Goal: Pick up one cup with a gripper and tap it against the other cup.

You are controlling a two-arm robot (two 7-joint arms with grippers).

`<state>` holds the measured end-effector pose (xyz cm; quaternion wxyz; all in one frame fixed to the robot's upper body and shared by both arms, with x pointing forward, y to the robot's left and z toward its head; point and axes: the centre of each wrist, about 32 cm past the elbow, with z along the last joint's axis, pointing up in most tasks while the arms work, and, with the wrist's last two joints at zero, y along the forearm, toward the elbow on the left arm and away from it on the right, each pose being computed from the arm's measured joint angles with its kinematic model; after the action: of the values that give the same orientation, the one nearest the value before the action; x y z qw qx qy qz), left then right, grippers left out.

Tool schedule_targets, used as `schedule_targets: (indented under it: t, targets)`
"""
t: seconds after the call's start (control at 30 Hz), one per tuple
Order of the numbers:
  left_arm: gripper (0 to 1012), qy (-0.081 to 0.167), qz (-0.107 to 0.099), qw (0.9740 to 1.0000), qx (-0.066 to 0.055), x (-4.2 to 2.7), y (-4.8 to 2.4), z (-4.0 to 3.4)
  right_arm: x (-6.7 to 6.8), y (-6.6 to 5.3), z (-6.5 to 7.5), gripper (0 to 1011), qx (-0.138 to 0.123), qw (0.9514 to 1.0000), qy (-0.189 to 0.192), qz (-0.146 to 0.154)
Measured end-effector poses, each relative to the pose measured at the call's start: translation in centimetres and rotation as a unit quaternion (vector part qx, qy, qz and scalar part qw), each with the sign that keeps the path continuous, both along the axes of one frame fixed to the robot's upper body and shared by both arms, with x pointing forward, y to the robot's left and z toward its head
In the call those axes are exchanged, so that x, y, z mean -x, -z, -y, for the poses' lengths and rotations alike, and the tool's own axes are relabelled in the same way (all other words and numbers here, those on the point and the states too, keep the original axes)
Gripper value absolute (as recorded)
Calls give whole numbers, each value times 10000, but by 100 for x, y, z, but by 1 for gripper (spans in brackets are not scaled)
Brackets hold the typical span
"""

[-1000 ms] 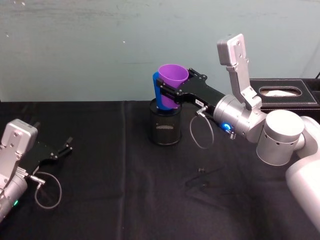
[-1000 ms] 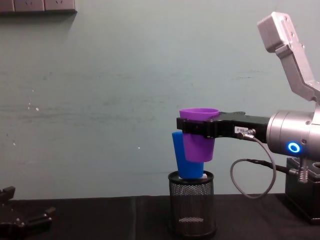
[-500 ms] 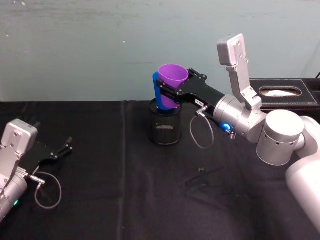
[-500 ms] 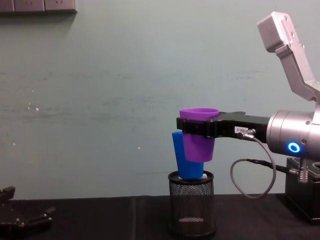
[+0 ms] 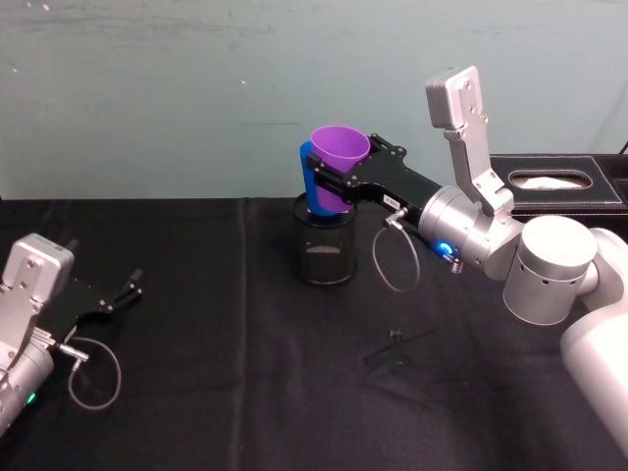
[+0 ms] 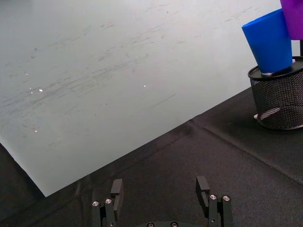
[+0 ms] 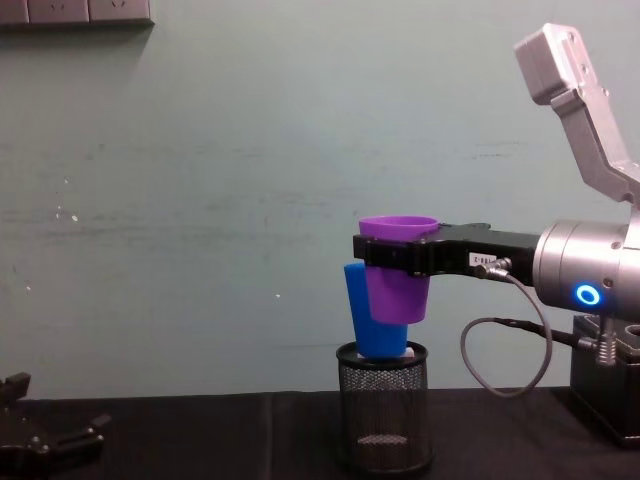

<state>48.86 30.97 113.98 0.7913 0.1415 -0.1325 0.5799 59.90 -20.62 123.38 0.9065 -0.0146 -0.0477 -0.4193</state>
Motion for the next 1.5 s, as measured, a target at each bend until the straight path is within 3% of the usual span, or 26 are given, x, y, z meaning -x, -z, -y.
schedule_targets:
  t: [1.5]
  targets:
    - [1000, 0, 0, 10000, 0, 0, 0, 0, 0, 0, 0, 741, 0, 10000, 0, 0]
